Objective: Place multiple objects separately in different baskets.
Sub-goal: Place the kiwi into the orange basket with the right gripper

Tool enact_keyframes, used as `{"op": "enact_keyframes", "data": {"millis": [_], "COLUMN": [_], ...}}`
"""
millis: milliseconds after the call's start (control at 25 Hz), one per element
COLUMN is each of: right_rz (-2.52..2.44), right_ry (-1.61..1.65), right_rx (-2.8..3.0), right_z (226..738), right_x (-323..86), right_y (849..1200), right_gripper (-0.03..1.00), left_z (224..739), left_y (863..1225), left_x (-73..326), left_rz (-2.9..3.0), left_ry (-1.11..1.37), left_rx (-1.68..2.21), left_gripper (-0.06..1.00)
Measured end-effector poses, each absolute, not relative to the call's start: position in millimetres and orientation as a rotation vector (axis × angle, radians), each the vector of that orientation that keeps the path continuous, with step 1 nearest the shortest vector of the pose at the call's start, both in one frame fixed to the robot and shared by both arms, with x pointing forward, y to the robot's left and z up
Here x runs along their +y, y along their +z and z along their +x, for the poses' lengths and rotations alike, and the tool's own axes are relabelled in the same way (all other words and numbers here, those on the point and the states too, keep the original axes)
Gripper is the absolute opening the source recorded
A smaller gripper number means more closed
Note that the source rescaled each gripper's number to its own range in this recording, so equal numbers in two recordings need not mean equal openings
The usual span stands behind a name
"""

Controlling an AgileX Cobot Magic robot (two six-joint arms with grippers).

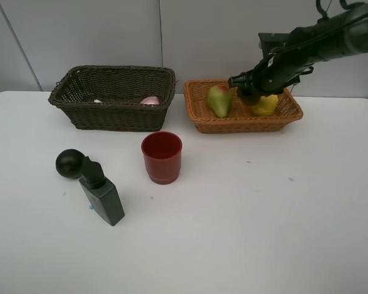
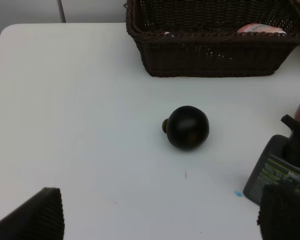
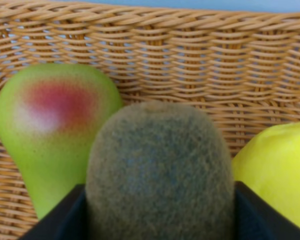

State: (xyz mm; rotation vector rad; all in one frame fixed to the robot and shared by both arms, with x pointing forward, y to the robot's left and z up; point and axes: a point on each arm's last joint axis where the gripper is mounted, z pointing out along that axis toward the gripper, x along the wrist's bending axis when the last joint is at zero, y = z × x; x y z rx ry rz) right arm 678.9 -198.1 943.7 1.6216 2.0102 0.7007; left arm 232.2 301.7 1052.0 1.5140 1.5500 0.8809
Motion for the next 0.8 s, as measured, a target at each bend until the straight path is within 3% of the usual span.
{"op": "enact_keyframes", "data": {"millis": [120,160,280,360,800], "right_rz": [1.622,1.622,1.620,1.621,1.633], "right_ry": [0.701,0.701,0.703,0.703,0.681], "right_rx": [2.010,2.010,2.009,2.009,2.015], "right_z": [678.9,678.9,679.0,679.0,675.1], "right_x": [-198.1,-198.1,-198.0,-198.0,-199.5], "right_y": [943.7,943.7,943.8,943.8,952.0], "right_gripper": [0.53,0.59,0.89,0.96,1.00], "left_z": [232.2,232.2,232.2,232.2,232.2], "left_y": [1052.0,1052.0,1052.0,1052.0,1052.0], "left_x": [301.7,301.7,301.7,301.7,301.7], "left_rz": [1.514,1.514,1.514,1.514,1.514], "left_ry": [0.881,0.881,0.881,0.881,0.881], "left_rx": [1.550,1.550,1.550,1.550,1.550], "left_gripper": [1.00,1.00,1.00,1.00,1.00]}}
